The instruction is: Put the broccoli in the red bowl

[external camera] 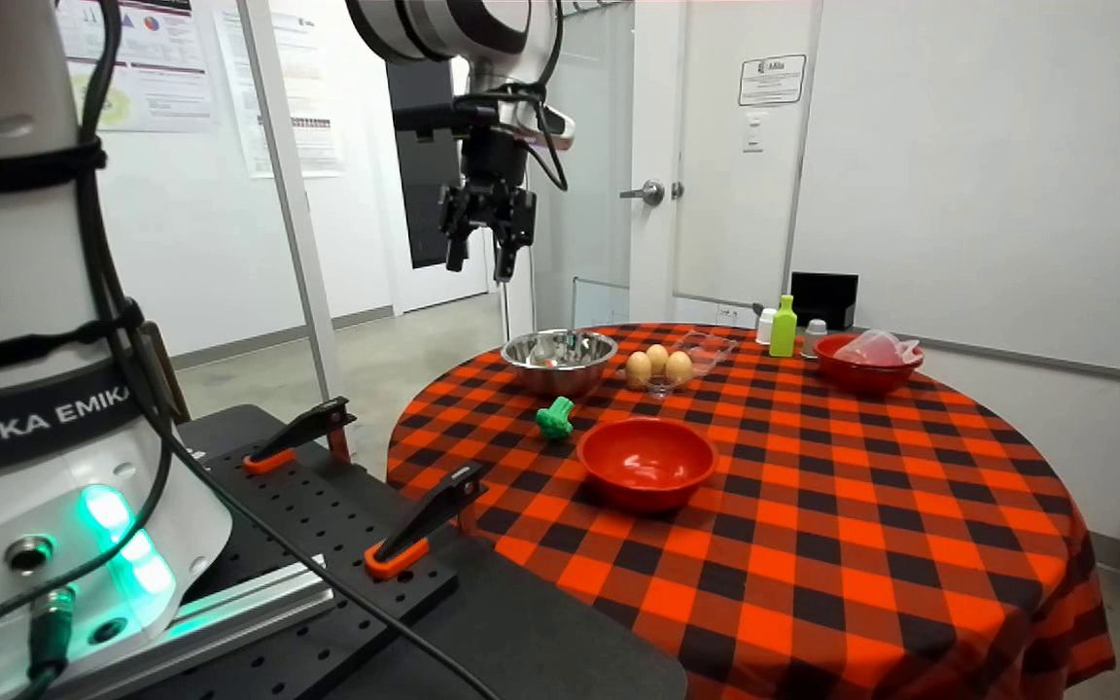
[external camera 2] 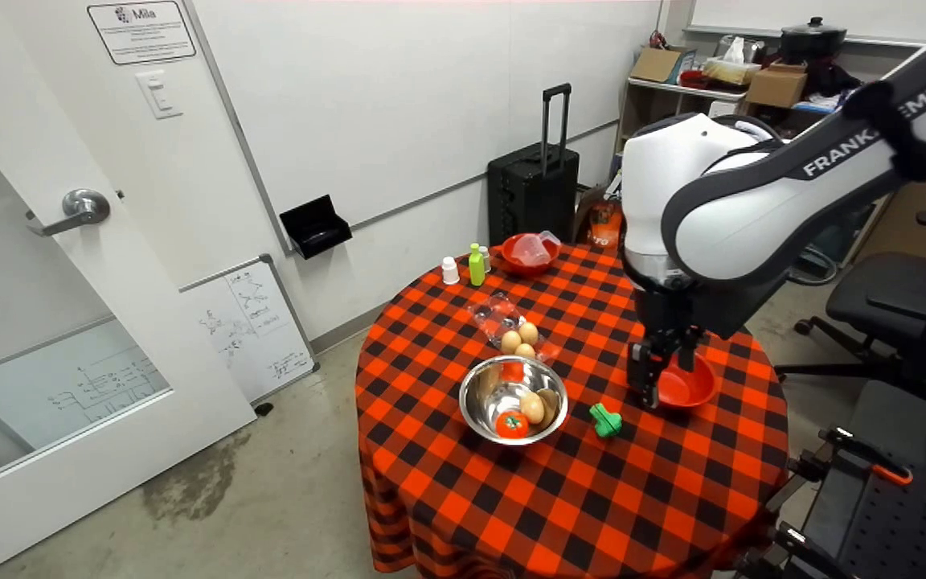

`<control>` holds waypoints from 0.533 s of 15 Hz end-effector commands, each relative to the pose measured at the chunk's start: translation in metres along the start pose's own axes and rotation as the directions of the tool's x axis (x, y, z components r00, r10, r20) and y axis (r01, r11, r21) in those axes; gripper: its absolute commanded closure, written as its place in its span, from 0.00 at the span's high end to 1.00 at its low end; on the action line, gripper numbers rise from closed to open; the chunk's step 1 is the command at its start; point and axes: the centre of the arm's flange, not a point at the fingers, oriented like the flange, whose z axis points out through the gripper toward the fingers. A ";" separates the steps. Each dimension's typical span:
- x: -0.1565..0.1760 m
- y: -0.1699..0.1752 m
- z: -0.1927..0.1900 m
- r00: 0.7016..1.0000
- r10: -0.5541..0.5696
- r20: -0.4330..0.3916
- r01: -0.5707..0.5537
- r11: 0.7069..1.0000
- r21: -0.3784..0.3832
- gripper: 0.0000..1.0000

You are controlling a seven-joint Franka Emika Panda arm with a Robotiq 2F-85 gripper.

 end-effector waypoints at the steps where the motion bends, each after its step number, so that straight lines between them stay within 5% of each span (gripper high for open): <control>1: 0.046 -0.001 0.018 0.999 -0.031 0.028 0.031 1.000 -0.004 1.00; 8: 0.090 0.010 0.077 0.990 -0.069 0.120 0.066 0.998 0.022 1.00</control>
